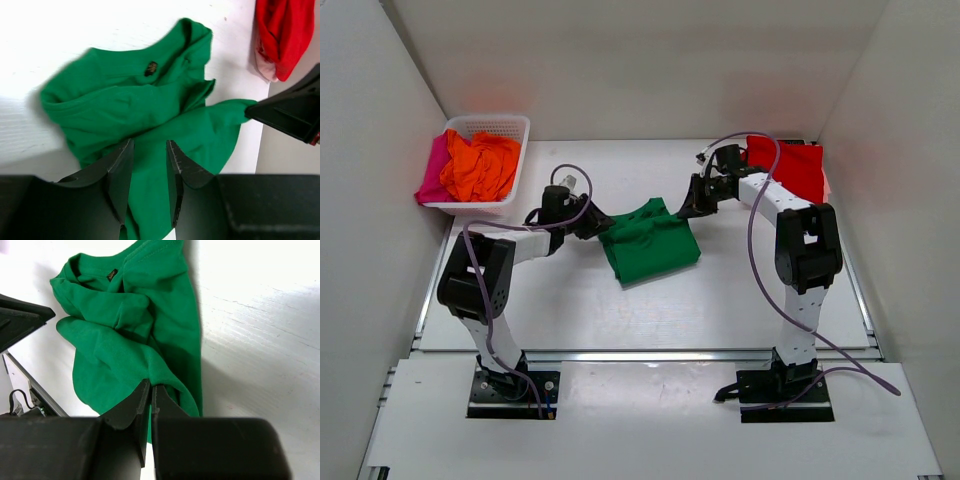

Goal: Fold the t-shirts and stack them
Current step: Fold the long partially folded tshirt into a neat square

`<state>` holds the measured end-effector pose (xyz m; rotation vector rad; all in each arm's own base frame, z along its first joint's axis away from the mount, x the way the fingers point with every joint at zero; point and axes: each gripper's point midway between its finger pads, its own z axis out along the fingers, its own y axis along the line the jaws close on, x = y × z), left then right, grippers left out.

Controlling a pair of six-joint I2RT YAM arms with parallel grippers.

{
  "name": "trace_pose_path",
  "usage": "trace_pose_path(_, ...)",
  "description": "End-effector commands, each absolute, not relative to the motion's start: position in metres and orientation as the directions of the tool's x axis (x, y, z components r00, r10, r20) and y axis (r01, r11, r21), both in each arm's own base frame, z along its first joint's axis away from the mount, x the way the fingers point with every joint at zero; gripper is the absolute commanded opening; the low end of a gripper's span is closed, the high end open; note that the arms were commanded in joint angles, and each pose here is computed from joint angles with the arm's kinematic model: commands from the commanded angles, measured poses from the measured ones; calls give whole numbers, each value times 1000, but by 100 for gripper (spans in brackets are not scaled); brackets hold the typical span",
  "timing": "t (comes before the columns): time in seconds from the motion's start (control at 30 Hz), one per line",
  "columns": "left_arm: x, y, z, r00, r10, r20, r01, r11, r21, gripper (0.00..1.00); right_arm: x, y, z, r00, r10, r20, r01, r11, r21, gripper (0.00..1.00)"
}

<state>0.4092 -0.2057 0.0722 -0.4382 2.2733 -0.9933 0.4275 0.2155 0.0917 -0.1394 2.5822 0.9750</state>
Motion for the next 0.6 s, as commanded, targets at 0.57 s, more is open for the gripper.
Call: trace_pose_path(0.57, 390, -227, 73, -770, -335, -543, 171, 711, -682, 52, 438, 221, 108, -896, 25, -444, -286, 732, 618, 0)
